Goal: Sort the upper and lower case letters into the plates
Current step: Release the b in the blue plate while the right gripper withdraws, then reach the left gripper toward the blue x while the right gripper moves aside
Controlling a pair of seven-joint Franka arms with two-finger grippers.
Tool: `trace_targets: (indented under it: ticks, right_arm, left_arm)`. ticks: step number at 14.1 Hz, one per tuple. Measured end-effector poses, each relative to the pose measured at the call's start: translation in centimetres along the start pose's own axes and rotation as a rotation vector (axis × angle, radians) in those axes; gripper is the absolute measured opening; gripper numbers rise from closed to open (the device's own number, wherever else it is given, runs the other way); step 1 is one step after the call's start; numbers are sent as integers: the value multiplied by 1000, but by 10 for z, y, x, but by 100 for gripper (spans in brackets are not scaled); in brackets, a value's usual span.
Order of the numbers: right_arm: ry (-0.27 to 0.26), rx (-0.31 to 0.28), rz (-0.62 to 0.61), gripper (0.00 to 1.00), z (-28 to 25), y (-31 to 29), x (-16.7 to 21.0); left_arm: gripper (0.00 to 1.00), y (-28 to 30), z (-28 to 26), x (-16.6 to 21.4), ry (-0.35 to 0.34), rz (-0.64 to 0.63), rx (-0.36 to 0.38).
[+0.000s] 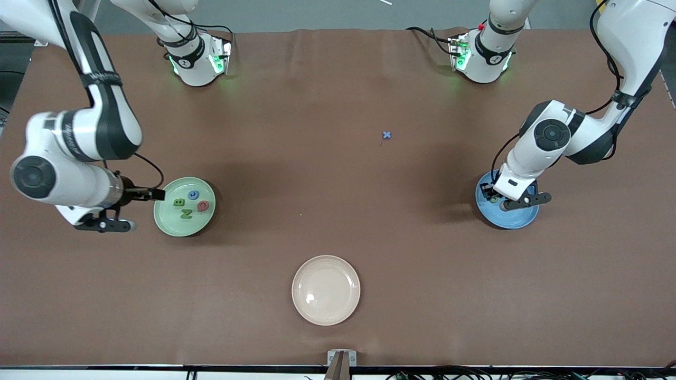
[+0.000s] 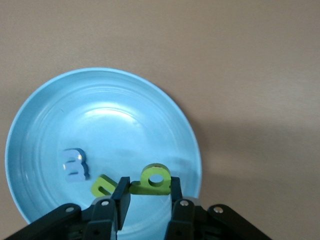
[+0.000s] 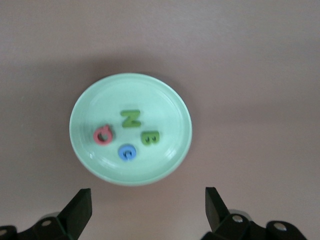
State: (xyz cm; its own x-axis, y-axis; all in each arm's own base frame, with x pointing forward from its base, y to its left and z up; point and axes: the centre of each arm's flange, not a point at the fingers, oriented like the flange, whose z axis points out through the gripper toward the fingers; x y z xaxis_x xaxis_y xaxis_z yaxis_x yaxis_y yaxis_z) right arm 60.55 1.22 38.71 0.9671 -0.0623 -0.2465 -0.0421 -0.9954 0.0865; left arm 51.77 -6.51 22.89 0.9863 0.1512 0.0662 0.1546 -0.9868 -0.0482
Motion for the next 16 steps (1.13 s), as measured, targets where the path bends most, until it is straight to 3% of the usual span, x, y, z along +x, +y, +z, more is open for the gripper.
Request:
trace_targets:
  ticks: [5,13,16]
  right_arm:
    - [-14,5,-6,100,-88,46,-17]
    - [94,25,-4,100,-149,52,-19]
    - [58,49,-11,100,-147,48,-22]
  left_arm:
    - [37,-17,30,-6,-10,35,-2]
    - [37,-6,33,-9,-12,14,-12]
    - [38,-6,33,-9,-12,14,-12]
